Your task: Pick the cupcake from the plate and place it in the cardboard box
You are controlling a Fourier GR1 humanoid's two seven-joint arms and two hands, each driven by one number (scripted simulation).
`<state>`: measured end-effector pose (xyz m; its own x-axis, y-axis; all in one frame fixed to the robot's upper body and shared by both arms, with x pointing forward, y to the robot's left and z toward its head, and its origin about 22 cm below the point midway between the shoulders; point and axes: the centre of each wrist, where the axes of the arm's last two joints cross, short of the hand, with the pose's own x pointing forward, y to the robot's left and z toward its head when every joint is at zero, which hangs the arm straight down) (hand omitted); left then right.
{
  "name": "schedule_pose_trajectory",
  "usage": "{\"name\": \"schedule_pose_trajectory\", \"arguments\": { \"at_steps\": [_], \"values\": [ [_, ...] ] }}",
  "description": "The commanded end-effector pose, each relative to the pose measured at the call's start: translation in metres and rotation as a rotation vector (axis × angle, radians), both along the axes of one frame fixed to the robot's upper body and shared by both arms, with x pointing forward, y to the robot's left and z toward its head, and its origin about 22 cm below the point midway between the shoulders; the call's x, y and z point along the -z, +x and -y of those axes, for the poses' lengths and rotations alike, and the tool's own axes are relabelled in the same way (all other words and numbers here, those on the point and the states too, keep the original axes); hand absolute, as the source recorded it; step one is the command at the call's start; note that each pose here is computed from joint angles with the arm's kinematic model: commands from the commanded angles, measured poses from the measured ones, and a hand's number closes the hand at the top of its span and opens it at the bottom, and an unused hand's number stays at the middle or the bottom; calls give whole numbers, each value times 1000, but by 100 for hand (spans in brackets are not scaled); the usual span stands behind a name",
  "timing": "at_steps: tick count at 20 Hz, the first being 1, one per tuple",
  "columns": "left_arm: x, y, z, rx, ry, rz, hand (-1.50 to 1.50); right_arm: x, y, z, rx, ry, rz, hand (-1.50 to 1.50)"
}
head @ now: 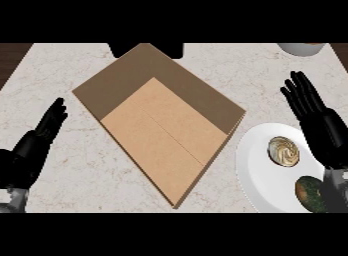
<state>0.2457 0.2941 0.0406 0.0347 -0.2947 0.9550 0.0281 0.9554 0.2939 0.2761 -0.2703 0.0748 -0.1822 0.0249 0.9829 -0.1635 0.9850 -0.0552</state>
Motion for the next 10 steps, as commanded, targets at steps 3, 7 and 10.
{"name": "schedule_pose_trajectory", "arguments": {
  "at_steps": [3, 7, 10],
  "values": [
    [8, -7, 7, -78, 92, 34, 0, -32, 37, 5, -85, 54, 181, -150],
    [13, -6, -5, -112, 92, -16, 0, -67, 34, 60, 84, -564, 167, -150],
    [31, -10, 8, -130, 73, -24, 0, 18, 37, 32, 316, -179, 107, -150]
  ]
}}
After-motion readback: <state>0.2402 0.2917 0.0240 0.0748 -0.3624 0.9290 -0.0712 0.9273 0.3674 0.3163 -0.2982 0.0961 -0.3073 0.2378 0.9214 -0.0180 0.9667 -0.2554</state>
